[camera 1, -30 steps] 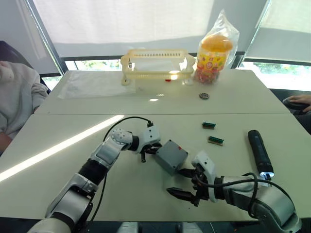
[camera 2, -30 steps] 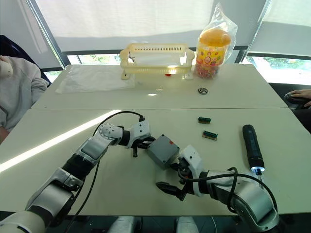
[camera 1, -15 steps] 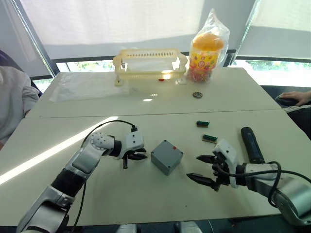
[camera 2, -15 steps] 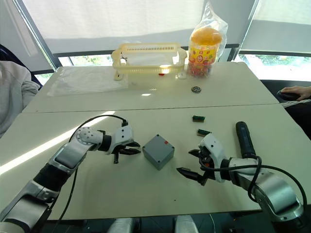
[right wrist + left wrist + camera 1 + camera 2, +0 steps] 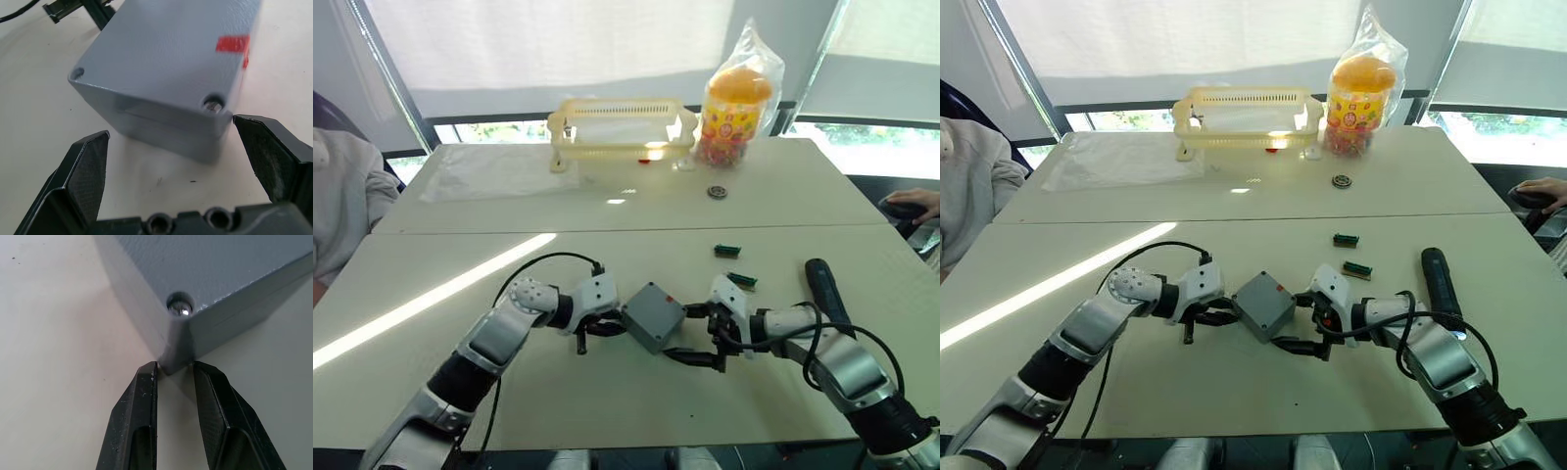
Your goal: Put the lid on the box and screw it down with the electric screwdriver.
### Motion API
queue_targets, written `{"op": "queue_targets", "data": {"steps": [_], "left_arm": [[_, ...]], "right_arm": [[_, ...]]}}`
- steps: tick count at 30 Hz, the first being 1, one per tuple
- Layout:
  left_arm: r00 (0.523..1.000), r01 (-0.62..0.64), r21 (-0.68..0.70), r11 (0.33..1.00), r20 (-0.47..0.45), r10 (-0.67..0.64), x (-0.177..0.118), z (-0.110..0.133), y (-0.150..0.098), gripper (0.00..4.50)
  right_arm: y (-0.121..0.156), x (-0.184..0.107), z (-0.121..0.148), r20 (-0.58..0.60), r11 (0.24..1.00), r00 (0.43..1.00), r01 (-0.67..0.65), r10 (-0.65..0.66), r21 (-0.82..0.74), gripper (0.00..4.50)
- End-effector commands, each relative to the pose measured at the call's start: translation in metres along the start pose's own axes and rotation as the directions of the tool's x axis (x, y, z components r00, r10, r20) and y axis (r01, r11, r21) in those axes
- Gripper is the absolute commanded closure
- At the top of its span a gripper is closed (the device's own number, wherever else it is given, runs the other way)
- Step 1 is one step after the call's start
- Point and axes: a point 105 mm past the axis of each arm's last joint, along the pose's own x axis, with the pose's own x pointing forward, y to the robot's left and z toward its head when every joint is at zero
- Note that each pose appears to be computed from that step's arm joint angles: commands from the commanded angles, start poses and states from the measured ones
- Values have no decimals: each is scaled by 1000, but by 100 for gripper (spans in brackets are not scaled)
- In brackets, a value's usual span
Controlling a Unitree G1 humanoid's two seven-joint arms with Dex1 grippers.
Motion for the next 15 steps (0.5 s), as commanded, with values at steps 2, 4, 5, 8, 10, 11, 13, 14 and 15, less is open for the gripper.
{"op": "queue_targets", "data": {"steps": [2,4,5,8,10,11,13,14,15], "left_arm": [[1000,-19,37,999,5,19,4,4,4,337],[1000,-9,44,999,8,9,5,5,4,337],[1000,-6,48,999,7,5,5,6,3,337],[1000,-2,58,998,3,1,6,5,5,337],[1000,2,61,998,2,-3,7,5,5,337],[1000,6,62,998,2,-6,7,5,5,337],[1000,15,65,998,1,-15,7,5,5,337],[1000,20,66,998,0,-20,6,5,4,337],[1000,23,67,998,0,-23,5,5,4,337]], "right_arm": [[20,2,10,37,998,998,-54,55,-28,6],[24,1,11,43,999,998,-47,48,-17,6],[25,2,11,45,999,998,-44,44,-11,6],[30,2,10,50,999,998,-34,34,5,6],[30,2,9,53,1000,998,-26,25,12,6],[30,2,9,54,1000,998,-18,17,15,6],[28,2,8,49,1000,999,-1,0,15,6],[27,1,7,44,1000,999,10,-10,12,6],[25,0,7,40,1000,999,18,-19,10,6]]}}
